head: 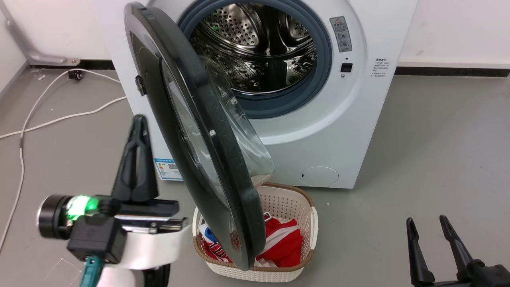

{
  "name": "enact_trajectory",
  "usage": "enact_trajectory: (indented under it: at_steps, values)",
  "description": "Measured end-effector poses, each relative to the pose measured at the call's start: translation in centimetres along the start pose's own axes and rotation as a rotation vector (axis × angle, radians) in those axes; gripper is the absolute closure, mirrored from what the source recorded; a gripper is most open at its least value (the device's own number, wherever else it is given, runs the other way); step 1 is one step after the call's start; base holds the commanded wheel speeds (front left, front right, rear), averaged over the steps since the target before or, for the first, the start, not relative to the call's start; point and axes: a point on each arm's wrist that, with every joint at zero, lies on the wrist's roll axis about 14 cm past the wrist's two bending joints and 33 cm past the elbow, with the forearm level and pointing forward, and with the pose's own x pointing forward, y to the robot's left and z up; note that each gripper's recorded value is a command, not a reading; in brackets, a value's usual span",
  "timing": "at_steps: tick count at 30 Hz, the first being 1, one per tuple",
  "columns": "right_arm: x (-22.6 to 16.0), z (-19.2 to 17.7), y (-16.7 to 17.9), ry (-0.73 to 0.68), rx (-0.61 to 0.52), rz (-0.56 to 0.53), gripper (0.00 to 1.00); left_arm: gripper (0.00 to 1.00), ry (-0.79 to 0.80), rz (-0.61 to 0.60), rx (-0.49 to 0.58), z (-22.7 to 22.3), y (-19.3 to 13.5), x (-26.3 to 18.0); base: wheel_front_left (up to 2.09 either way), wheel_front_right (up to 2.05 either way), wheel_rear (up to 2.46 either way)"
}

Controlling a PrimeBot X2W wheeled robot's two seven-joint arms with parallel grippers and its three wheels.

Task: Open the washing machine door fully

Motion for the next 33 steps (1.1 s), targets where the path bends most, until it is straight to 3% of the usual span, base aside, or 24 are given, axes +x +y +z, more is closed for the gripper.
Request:
enact_trajectory:
  at_steps: [13,25,33]
  values:
    - [-0.2,-0.2,0.1,0.008,0.000,-0.001,0.00,1.00,-0.125,-0.358,-0.189,4.0,-11.4,0.4,0.00,0.00,0.00]
    - [0.0,-0.6,0.3,0.021,0.000,0.005,0.00,1.00,-0.018,-0.604,-0.321,2.3,-19.1,-3.4,0.00,0.00,0.00]
    - [0.4,-0.9,0.9,0.027,0.003,0.025,0.00,1.00,0.104,-0.696,-0.362,-0.1,-21.7,-6.6,0.00,0.00,0.00]
